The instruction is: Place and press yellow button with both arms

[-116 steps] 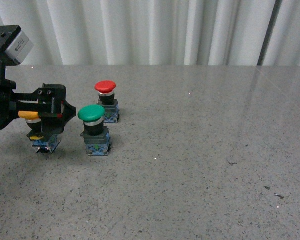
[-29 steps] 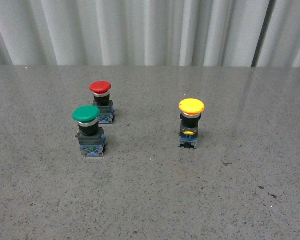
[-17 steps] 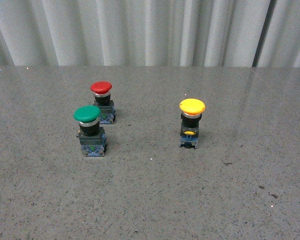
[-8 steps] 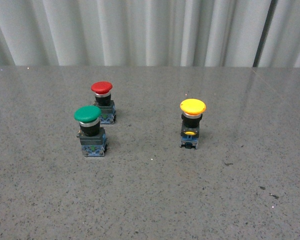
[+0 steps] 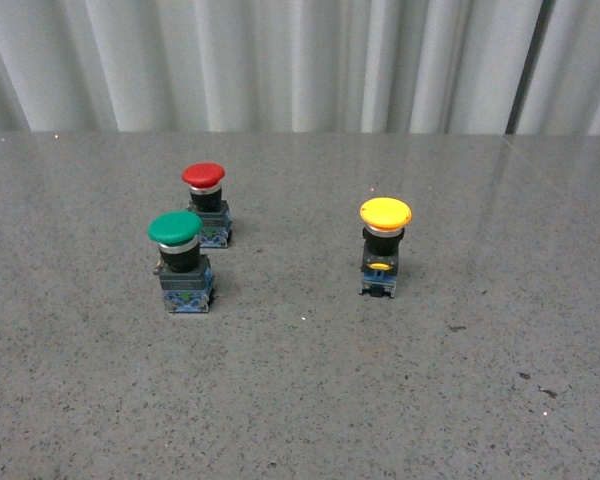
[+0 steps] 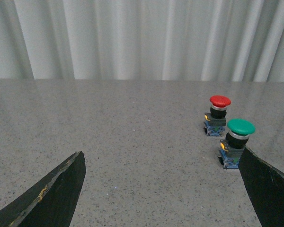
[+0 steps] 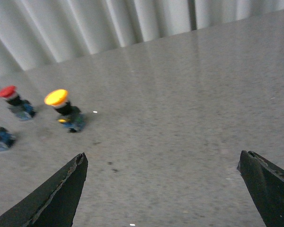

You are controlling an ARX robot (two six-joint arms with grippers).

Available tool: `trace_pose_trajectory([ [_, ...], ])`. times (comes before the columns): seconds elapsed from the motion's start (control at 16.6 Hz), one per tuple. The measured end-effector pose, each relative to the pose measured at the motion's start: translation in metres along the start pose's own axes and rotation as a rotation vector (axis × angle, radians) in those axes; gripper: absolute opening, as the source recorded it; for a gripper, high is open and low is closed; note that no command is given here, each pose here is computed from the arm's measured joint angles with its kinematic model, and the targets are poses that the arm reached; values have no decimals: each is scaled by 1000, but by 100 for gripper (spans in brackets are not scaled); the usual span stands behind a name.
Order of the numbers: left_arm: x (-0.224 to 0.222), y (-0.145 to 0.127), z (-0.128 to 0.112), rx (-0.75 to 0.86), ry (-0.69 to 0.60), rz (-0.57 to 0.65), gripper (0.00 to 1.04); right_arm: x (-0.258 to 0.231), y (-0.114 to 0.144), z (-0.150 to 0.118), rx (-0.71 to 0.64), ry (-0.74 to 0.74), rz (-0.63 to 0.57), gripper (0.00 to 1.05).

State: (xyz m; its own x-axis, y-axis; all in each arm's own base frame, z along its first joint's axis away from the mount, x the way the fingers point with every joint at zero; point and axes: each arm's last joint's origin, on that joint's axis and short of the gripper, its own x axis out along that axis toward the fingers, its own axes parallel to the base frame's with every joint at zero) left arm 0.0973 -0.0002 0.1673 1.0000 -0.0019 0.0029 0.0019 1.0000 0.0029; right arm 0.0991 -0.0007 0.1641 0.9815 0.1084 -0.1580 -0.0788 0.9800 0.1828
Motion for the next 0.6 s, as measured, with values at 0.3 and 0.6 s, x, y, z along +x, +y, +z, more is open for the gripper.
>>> trace_pose_trajectory([
  [0.3, 0, 0, 0, 0, 0, 0, 98, 48, 35, 89, 78, -173, 216, 98],
  [0.6, 0, 0, 0, 0, 0, 0, 98, 151, 92, 107, -56, -52, 296, 98],
])
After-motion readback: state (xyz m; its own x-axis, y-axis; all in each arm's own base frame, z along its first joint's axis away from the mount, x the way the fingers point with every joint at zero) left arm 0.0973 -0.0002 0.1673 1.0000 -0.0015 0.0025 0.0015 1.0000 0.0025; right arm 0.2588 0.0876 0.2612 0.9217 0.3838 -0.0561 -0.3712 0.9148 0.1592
